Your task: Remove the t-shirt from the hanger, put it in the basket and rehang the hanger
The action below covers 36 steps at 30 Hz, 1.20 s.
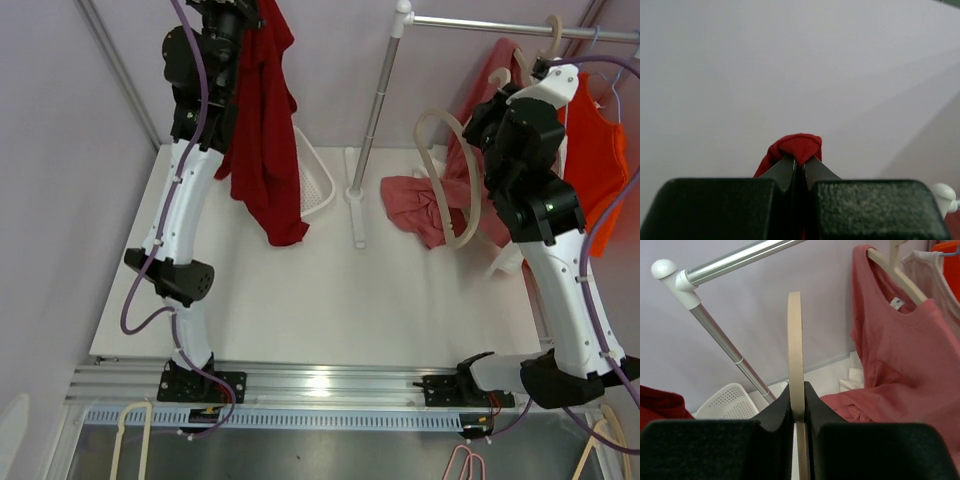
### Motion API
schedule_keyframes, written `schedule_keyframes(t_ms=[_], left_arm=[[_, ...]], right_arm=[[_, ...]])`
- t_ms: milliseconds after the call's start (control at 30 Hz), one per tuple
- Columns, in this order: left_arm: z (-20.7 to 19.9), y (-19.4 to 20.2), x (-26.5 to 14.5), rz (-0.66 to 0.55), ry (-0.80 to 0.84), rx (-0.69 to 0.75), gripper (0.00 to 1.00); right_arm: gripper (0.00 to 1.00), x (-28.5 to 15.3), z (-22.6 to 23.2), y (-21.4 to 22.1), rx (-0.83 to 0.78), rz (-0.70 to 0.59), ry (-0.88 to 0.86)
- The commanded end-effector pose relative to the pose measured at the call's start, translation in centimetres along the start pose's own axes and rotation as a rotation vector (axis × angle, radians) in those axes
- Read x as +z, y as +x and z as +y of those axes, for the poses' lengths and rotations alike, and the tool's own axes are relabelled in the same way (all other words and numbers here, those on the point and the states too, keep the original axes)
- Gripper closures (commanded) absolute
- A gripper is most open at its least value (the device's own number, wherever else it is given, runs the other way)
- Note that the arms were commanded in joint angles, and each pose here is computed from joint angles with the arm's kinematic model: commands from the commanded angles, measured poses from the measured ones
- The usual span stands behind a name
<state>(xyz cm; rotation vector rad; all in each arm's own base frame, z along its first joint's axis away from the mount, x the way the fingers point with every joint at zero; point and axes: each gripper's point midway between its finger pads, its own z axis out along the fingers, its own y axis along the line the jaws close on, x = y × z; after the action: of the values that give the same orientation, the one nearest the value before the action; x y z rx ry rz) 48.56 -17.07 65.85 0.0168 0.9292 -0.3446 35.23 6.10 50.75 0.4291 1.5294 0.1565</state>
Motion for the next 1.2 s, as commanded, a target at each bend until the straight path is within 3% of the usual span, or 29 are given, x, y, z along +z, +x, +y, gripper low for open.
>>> schedule_keyframes(t_ms=[0, 133, 167, 333, 567, 667, 933, 1167], left_arm=[[-0.6, -13.4, -1.3, -0.339, 0.058, -0.013, 0.99], [3.2, -12.6, -0.5, -0.34, 0.026, -0.042, 0.99], [4.9, -10.7, 0.0, -0.307, 0.004, -0.039, 0.99], [5.9, -8.9, 0.6, -0.283, 0.036, -0.115, 0.99], [9.8, 7.8, -1.1, 0.031, -0.086, -0.15, 0.99], [10.0, 14.1, -1.3, 0.161, -0.094, -0.23, 0.99], [9.1, 20.9, -2.5, 0.354, -0.094, -0.252, 0.99], [9.5, 30.9, -9.0, 0.773, -0.259, -0.329, 0.99]], right_arm=[[1.0, 1.6, 2.4, -1.0, 0.041, -0.053, -0.1], [1.0, 3.0, 3.7, -0.9, 0.039, -0.066, -0.139], [1.0, 3.3, 4.1, -0.8, 0.037, -0.069, -0.146], [1.0, 4.2, 4.7, -0.8, 0.033, -0.062, -0.155], [1.0, 3.6, 4.4, -0.4, 0.022, -0.05, -0.167], [1.0, 3.0, 4.6, -1.2, 0.026, -0.063, -0.188], [1.0, 1.8, 3.7, -2.9, 0.014, -0.102, -0.179], [1.0, 2.9, 5.5, -5.9, -0.078, -0.22, -0.259]])
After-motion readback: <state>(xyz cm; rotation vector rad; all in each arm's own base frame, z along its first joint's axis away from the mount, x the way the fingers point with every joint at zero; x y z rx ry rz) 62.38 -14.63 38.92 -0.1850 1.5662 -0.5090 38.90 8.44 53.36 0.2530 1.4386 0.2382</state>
